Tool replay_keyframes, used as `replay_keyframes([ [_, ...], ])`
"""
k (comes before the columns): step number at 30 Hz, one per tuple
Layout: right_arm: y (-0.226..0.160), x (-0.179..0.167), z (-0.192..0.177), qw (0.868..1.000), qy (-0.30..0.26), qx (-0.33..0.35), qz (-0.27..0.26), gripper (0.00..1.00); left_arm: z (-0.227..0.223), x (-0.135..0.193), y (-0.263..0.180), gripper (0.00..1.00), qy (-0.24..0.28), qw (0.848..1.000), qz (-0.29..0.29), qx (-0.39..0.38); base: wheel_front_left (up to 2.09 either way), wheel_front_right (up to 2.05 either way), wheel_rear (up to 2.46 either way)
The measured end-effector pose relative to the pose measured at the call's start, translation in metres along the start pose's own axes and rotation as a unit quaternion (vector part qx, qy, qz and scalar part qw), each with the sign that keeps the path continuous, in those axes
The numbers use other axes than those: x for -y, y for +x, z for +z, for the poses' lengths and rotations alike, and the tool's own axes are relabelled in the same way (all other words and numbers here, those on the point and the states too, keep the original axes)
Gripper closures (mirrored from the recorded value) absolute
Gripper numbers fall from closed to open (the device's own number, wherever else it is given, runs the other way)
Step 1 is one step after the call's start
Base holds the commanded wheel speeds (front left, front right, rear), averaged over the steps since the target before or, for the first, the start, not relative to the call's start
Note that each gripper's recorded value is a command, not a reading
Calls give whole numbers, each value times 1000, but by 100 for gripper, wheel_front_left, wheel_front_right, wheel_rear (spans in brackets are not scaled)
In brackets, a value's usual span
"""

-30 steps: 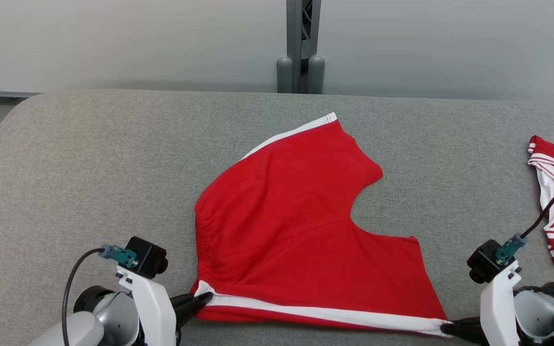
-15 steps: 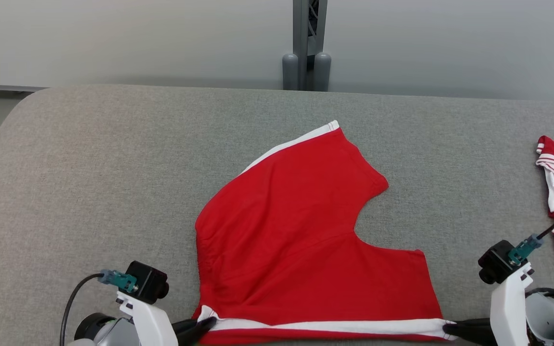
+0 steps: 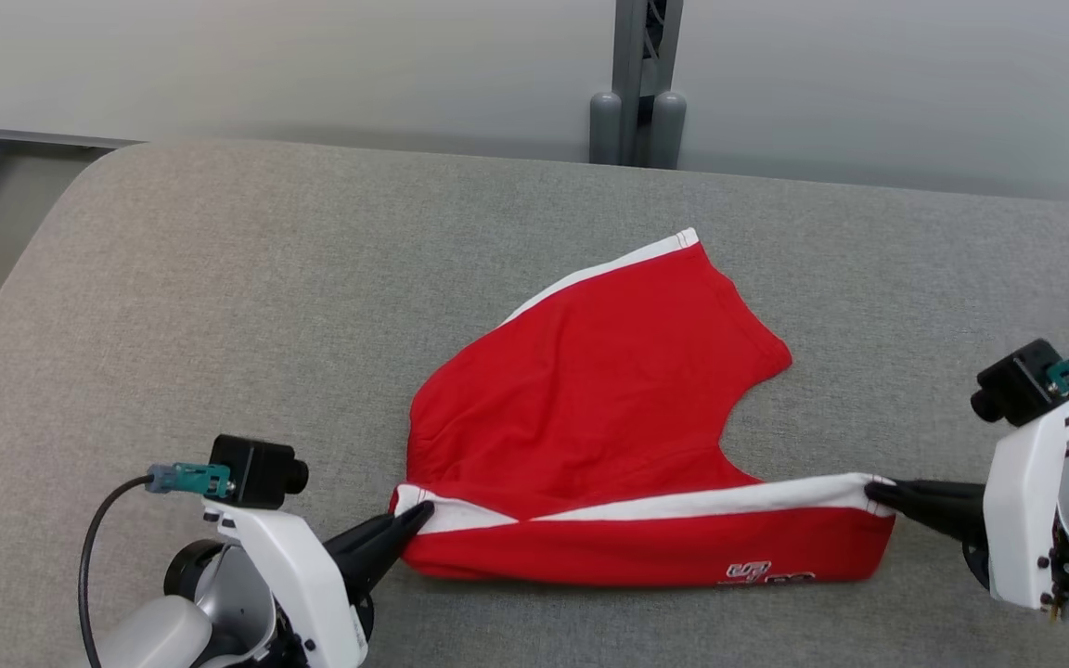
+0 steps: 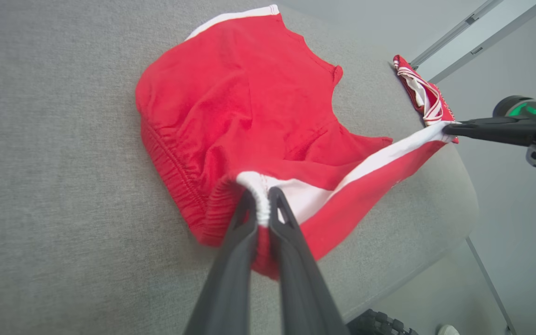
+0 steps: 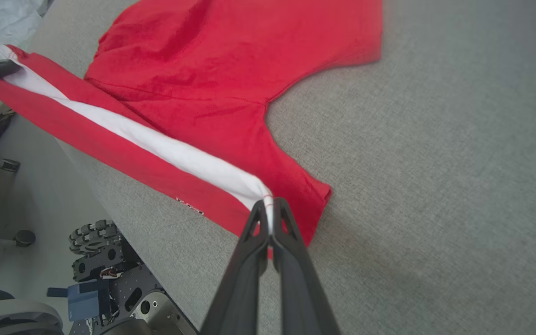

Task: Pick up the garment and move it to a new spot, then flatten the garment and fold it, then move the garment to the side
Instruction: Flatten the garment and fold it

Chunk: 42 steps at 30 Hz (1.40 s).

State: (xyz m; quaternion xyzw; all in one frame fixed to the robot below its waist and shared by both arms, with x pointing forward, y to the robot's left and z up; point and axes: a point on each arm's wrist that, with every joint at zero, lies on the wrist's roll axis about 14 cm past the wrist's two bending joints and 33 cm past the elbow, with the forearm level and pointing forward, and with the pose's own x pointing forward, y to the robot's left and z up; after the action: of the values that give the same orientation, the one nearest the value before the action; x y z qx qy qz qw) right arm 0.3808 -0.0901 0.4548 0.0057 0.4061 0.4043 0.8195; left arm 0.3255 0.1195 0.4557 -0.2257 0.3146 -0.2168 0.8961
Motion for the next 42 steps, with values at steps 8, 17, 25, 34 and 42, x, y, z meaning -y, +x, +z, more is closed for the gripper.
replay_keyframes([
  [8, 12, 6, 53, 998, -21, 64, 1, 100, 26, -2, 13, 100, -44, 997, 5, 61, 0, 0, 0],
  [17, 32, 19, 93, 993, -79, 90, -10, 100, 28, -15, 40, 100, -136, 989, 31, 56, 0, 0, 0],
  [25, 59, 30, 123, 987, -131, 94, -17, 100, 40, -45, 58, 100, -237, 965, 74, 90, 0, 0, 0],
  [34, 85, 42, 136, 982, -172, 79, -29, 100, 44, -65, 63, 100, -278, 945, 102, 139, 0, 0, 0],
  [42, 105, 54, 159, 974, -199, 95, -43, 100, 47, -69, 68, 100, -287, 937, 109, 167, 0, 0, 0],
])
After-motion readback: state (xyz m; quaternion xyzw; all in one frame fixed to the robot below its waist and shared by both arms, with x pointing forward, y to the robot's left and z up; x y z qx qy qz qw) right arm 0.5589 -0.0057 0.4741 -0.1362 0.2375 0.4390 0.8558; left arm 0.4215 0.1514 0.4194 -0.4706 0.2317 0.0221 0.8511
